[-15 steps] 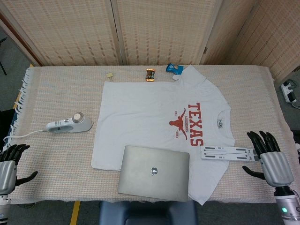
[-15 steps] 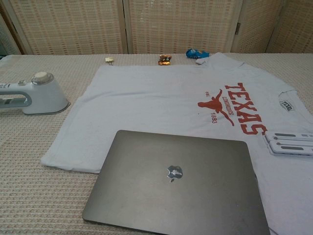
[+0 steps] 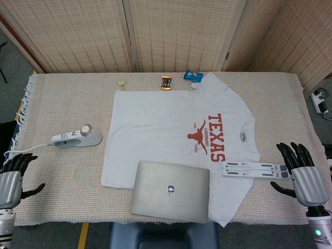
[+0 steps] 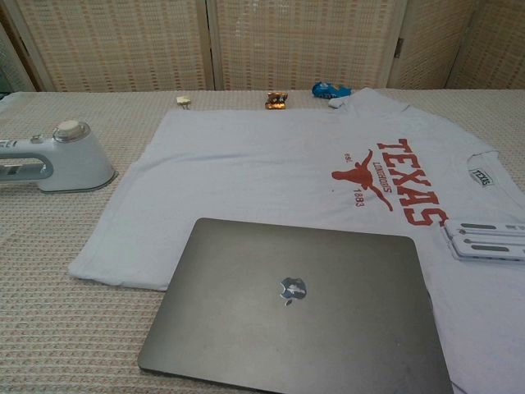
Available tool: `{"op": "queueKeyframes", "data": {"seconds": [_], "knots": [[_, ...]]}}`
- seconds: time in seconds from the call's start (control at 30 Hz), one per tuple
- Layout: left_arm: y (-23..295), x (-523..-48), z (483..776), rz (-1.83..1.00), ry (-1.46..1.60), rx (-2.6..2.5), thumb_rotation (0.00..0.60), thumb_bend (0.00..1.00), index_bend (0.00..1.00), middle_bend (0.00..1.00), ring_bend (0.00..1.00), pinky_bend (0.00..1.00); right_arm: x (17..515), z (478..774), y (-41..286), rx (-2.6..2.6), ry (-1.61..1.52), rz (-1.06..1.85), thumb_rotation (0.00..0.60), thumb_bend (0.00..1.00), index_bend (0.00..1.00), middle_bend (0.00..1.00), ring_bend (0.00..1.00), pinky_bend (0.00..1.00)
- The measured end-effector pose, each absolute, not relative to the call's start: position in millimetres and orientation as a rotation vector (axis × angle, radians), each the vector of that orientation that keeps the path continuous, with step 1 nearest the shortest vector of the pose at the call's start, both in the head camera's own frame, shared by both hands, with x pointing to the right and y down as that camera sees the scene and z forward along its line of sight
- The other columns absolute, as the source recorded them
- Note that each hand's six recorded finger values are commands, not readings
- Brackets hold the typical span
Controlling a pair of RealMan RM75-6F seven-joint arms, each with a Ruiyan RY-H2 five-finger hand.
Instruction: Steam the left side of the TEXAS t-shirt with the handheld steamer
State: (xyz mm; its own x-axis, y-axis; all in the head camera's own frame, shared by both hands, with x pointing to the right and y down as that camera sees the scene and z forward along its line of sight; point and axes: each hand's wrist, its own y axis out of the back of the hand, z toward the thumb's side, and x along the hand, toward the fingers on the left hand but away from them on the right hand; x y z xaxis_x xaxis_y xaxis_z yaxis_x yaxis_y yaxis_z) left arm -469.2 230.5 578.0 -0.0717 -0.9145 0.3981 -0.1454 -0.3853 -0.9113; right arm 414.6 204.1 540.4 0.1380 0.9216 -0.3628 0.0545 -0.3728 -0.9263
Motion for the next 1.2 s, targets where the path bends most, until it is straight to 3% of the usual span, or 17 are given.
{"op": "queueKeyframes", "data": {"seconds": [0.3, 0.53, 1.0, 1.2], "knots": [[160.1, -439.1, 608.6, -1.465, 1.131, -1.613, 0.600, 0.10, 0.24, 0.21, 0.15, 0.21, 414.6, 538.5, 202.6, -1.606, -0.974, 1.338, 0.577, 0.03, 0.00, 0.08, 0.00, 0.00], [113.8, -419.3, 652.5, -1.546, 1.066, -1.583, 0.600, 0.14, 0.22, 0.20, 0.14, 0.21, 418.6, 536.4, 204.2, -1.599, -0.980, 1.347, 0.579, 0.03, 0.00, 0.08, 0.00, 0.00], [85.0, -418.2, 709.2, -1.698, 0.981, -1.509, 0.600, 0.20, 0.30, 0.29, 0.20, 0.24, 421.2, 540.7, 202.5, -1.593, -0.979, 1.370, 0.572, 0.03, 0.00, 0.08, 0.00, 0.00], [77.4, -423.8, 728.3, -1.758, 0.958, -1.484, 0.600, 0.23, 0.46, 0.41, 0.29, 0.31, 418.2, 544.3, 201.5, -1.599, -0.972, 1.380, 0.575, 0.03, 0.00, 0.08, 0.00, 0.00]]}}
